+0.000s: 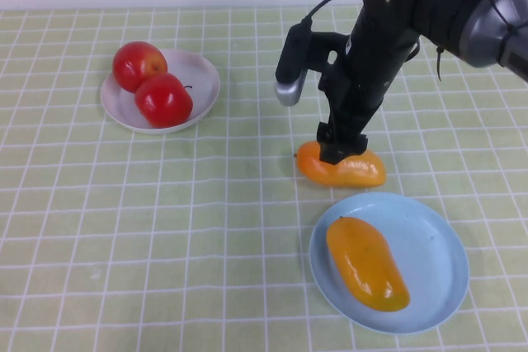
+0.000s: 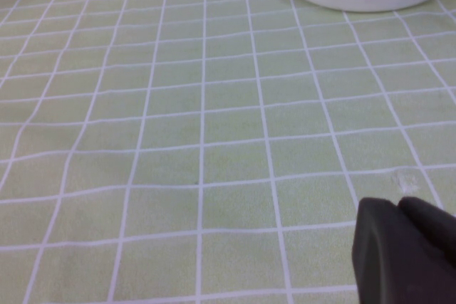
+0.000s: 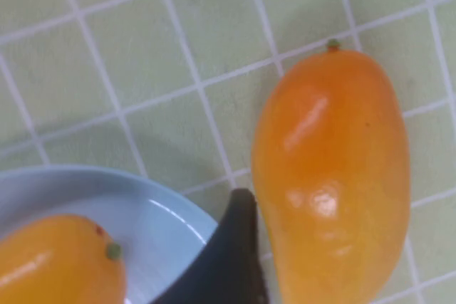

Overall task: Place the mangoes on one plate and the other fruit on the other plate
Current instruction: Put another type of fruit in the right plate

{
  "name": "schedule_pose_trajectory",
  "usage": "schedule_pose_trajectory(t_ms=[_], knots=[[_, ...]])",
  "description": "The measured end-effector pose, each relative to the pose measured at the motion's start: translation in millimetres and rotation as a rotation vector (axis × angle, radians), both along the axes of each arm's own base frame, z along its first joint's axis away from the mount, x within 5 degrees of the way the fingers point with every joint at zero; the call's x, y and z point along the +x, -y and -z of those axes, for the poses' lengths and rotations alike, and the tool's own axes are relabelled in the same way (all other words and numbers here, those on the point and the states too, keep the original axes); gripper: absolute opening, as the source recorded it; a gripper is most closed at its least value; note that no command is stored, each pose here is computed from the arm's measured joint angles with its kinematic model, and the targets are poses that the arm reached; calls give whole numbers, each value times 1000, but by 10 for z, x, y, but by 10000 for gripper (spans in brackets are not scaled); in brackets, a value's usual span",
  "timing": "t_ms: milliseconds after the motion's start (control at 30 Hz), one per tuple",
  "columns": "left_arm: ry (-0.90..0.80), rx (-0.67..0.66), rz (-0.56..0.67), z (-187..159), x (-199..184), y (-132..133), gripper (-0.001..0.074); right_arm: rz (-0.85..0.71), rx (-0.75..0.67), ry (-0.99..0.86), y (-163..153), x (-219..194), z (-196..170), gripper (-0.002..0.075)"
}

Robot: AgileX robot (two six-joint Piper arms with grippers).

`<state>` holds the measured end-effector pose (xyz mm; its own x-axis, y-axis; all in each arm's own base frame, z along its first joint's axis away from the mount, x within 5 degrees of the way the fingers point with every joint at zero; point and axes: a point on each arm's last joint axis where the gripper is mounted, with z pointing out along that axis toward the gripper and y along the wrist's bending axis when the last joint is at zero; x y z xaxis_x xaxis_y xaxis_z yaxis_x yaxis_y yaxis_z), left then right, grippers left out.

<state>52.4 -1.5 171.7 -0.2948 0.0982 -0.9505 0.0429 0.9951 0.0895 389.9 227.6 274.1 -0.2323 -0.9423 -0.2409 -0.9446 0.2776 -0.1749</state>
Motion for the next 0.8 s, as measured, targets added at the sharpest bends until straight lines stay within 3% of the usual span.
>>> schedule_pose_trajectory(t_ms=[467,800], knots=[[0,0,0,0,0,0,-1,-36,-31,-97,-114,146,586,659],[0,0,0,0,0,0,-1,-39,-57,-45,-105,212,641,658]])
